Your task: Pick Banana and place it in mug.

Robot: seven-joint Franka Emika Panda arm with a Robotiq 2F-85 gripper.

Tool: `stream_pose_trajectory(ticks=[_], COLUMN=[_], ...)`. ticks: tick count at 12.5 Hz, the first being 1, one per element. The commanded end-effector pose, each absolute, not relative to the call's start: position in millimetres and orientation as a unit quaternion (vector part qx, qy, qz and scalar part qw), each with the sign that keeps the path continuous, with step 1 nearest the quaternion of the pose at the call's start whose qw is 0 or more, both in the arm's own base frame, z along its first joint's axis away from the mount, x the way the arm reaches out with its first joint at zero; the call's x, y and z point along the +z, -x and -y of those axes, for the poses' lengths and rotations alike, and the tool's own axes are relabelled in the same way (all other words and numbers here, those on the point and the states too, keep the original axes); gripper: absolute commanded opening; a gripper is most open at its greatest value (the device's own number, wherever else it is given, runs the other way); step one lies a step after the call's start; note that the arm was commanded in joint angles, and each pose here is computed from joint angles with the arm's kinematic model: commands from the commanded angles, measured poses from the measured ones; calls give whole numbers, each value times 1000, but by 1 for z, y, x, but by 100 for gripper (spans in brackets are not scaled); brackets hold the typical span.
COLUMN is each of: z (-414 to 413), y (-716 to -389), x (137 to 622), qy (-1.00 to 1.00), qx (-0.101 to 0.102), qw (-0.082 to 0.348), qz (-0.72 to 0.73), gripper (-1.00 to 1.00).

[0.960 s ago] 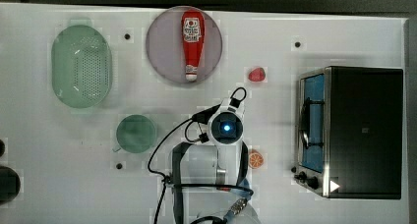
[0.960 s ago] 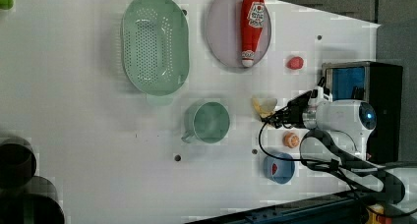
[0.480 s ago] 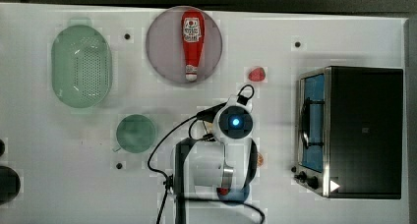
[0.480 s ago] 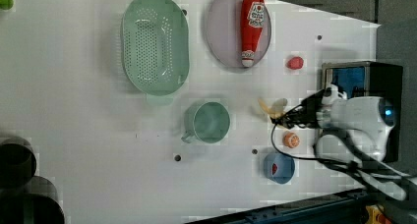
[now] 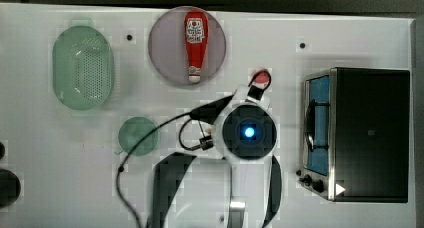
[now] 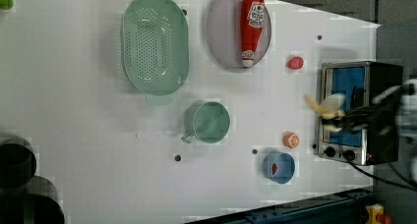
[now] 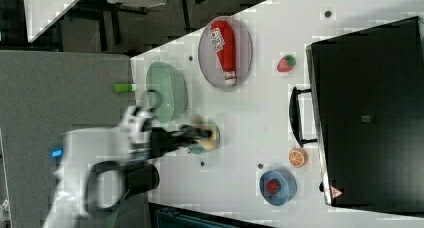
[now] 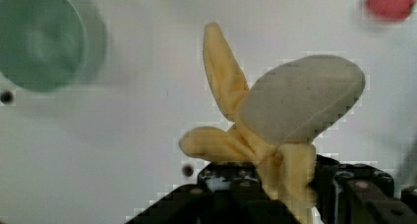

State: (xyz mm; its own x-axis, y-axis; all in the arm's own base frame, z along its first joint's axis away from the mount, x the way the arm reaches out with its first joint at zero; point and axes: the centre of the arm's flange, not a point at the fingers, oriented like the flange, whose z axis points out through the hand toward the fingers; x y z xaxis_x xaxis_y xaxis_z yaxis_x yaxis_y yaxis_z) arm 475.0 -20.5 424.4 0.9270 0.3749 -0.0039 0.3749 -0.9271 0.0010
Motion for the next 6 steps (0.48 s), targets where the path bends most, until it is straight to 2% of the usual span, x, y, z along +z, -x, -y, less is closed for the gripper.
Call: stream_pose_trajectory(ticks=[1,6], z=[-21,-120], y=[-472,-458], x=[417,413], qy=[-986,-994], qx=[-36,-39], qw=[8,-3], qz=[-162,-106], gripper=[-36,-36])
